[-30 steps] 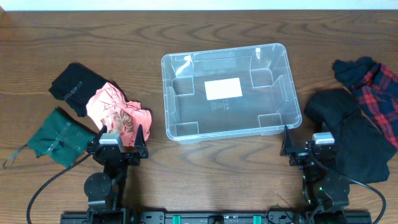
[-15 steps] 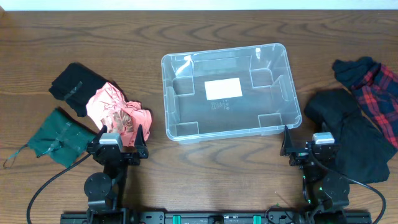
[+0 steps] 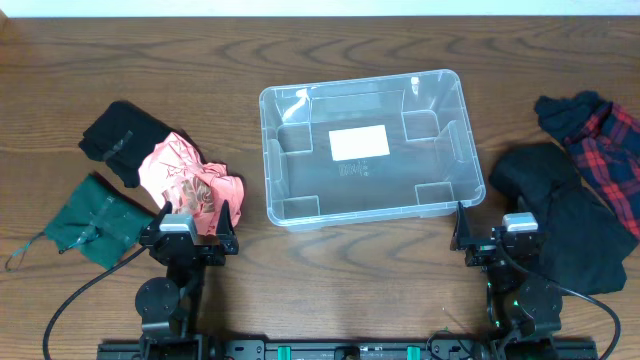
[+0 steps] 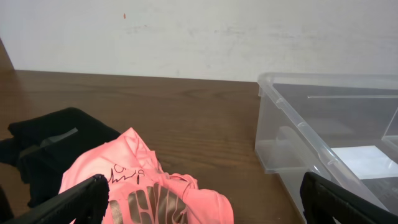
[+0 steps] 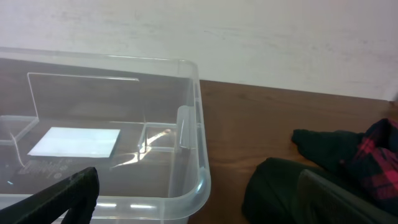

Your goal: Pack container

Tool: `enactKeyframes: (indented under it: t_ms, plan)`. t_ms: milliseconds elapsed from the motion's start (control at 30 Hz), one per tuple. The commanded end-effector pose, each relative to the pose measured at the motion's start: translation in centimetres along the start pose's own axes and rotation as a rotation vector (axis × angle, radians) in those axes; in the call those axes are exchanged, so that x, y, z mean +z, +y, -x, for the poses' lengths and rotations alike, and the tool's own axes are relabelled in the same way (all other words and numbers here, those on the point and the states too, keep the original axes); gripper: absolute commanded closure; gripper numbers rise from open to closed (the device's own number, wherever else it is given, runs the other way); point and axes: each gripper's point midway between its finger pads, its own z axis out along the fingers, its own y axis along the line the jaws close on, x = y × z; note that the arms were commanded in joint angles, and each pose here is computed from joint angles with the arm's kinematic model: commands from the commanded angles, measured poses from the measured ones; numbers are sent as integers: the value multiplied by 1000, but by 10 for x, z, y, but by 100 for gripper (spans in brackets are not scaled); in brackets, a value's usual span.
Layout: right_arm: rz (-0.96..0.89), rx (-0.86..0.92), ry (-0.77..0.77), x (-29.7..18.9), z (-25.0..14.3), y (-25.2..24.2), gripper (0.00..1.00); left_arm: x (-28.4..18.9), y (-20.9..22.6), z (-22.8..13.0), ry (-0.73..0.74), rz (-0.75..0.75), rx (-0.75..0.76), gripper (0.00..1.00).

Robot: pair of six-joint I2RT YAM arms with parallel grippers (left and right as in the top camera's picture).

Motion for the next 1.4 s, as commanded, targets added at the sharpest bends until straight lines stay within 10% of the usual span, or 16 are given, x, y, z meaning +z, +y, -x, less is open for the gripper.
enactKeyframes:
  t_ms: [0,467,800,1367]
  plan:
    - [2,-10,0,0,-1,0,1,2,-1,-17,36,-11,-12,2]
    - [0,94,-4,0,1,0,1,2,-1,-17,49,-9,-113,2]
    - [-165,133,-36,-30,75,-33,1,-7,-6,26,128,0,-190,2]
    - [-385,91,787,-21,65,-76,1,16,-19,49,413,-33,-235,2]
